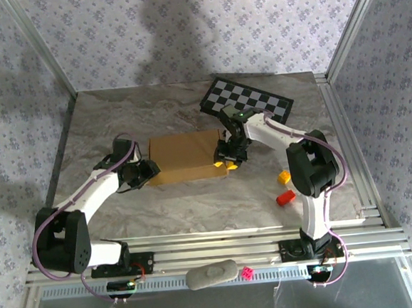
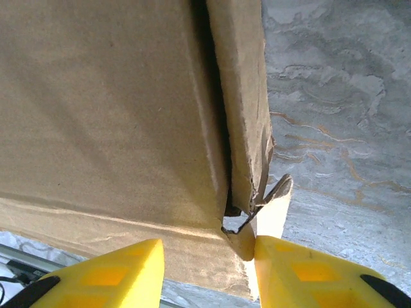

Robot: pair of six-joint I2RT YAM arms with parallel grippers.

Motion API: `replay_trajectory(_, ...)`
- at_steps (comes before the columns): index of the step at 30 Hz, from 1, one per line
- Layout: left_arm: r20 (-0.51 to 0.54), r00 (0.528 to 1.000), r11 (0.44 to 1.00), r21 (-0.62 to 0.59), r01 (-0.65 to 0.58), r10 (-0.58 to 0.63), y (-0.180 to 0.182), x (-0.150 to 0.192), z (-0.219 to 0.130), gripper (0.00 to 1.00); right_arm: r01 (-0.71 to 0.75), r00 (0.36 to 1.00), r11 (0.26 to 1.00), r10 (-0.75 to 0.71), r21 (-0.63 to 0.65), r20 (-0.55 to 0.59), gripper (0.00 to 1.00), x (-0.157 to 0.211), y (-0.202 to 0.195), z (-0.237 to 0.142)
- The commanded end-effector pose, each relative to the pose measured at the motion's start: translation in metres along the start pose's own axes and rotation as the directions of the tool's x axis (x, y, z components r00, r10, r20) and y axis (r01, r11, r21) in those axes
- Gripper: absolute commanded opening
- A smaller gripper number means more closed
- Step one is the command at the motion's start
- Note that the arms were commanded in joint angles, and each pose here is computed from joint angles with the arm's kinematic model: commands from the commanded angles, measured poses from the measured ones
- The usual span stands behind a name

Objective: Fold the paper box

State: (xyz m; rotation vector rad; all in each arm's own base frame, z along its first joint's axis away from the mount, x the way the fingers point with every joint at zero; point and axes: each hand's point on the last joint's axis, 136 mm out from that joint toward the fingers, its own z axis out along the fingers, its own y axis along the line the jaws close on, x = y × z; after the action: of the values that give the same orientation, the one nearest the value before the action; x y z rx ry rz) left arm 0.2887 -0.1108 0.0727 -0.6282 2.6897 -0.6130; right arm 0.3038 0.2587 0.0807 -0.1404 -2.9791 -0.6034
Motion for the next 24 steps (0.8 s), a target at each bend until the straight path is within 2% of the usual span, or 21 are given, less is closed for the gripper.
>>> replay_trajectory(1,-0.031,0.999,0.999,0.024,0.023,-0.022,-0.003,0.005,0.000,0.46,-0.028,0.999,0.999,0.027,-0.025,-0.042,0.41,0.003,0.007,-0.001)
replay_trajectory(7,-0.035,0.999,1.000,0.009,0.015,-0.015,0.001,0.007,0.000,0.45,-0.046,0.998,0.998,0.044,-0.032,-0.055,0.37,0.005,0.008,-0.002)
replay_trajectory(24,-0.030,1.000,1.000,-0.012,-0.001,0.001,0.006,0.008,-0.001,0.44,-0.058,0.997,0.998,0.057,-0.021,-0.052,0.35,0.008,-0.003,0.004)
